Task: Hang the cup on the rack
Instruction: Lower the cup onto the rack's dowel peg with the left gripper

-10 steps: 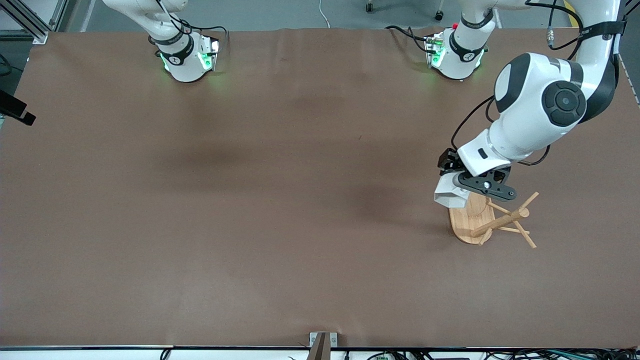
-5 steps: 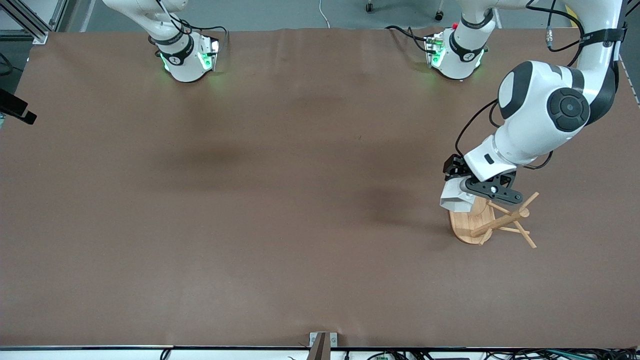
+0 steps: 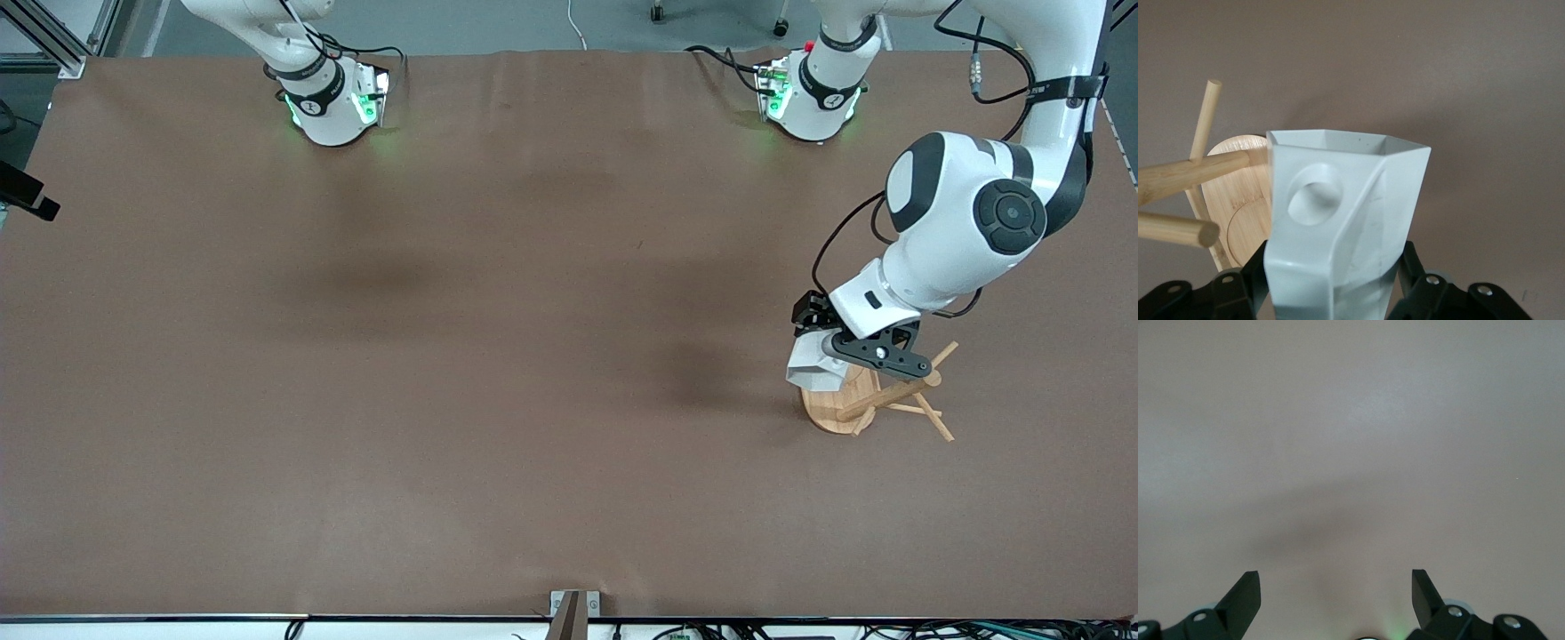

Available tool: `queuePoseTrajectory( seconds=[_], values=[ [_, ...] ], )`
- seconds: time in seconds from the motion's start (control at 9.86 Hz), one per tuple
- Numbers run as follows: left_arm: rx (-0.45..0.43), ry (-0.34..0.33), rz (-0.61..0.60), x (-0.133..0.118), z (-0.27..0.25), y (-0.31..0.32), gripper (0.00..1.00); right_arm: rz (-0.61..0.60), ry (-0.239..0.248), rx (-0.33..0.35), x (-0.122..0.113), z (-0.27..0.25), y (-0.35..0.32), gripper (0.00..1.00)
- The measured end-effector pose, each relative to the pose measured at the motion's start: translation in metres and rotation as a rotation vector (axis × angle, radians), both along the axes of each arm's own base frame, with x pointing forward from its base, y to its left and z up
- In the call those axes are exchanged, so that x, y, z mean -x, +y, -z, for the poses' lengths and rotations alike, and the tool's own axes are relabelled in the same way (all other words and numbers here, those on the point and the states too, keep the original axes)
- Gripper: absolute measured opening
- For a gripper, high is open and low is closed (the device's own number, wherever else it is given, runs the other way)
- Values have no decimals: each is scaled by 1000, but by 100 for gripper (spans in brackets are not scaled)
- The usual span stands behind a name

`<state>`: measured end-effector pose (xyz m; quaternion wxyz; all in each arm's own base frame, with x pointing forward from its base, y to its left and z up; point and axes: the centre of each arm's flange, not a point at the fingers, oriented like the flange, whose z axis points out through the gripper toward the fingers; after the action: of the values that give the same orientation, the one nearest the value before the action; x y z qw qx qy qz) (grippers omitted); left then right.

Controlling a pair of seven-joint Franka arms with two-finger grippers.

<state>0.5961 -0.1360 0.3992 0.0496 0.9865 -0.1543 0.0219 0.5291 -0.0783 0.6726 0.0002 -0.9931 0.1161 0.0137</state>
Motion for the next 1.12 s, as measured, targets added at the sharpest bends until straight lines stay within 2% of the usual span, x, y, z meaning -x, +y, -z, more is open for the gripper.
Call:
queuePoseTrajectory(
  seconds=[1.12],
  values=[
    [-1,-38,13,-14,2,36,78,0,0,0,0,0,-1,100]
  ],
)
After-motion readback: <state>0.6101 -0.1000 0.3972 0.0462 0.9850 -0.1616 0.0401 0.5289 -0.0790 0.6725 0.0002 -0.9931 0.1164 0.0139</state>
